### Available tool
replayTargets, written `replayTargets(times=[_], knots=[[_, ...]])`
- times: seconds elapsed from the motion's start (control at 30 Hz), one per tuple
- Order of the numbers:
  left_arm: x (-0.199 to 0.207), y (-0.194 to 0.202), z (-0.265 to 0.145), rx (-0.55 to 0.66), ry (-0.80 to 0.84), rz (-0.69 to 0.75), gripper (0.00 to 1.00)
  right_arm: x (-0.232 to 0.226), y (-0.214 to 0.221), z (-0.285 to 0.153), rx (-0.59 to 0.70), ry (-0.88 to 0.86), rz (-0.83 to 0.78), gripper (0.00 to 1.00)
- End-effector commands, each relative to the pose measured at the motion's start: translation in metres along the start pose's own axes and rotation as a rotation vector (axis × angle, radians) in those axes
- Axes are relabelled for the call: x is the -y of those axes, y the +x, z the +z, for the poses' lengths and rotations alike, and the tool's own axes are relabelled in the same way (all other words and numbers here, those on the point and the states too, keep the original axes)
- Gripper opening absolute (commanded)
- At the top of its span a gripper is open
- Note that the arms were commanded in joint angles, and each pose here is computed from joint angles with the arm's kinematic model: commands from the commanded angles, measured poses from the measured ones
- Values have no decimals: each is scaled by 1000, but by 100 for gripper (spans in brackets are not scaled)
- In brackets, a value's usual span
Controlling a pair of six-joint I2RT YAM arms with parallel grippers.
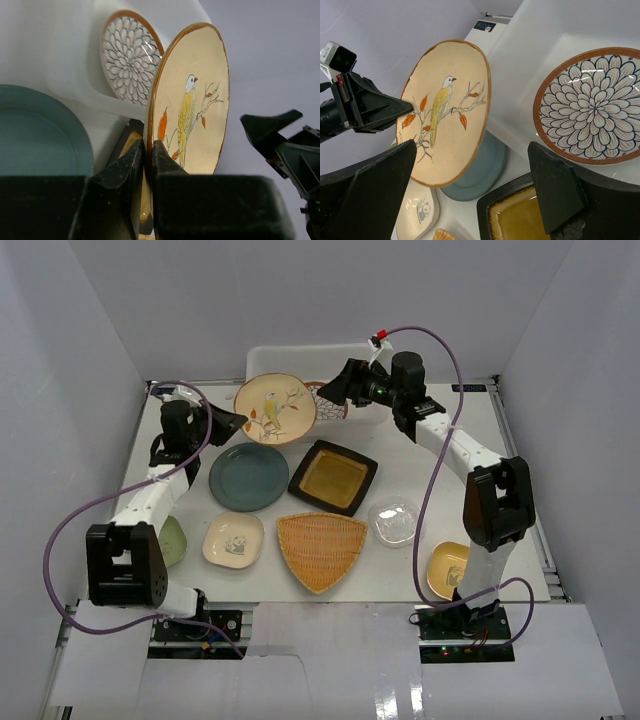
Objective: Place the plates into the plastic bin on the countertop
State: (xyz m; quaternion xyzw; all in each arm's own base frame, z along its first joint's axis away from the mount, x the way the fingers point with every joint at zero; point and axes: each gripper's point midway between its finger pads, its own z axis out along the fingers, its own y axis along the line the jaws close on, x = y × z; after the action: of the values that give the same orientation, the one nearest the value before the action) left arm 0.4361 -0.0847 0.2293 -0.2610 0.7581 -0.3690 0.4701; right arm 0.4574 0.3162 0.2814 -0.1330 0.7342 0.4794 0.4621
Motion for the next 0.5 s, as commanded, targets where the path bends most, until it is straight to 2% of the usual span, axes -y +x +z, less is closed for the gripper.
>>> replayTargets(times=[0.0, 0.17, 0.3, 0.47], knots=[[89, -32, -4, 83, 271, 42, 0, 0, -5, 8, -7, 5, -11, 98], [111, -35, 34, 63, 296, 47, 0, -1, -10, 2, 16, 29, -24, 95], [121, -35, 75, 46, 289, 60, 0, 8, -12, -17, 59, 115, -54, 93], [110, -23, 138, 12, 211, 111, 0, 21, -8, -49, 91, 213, -81, 92]])
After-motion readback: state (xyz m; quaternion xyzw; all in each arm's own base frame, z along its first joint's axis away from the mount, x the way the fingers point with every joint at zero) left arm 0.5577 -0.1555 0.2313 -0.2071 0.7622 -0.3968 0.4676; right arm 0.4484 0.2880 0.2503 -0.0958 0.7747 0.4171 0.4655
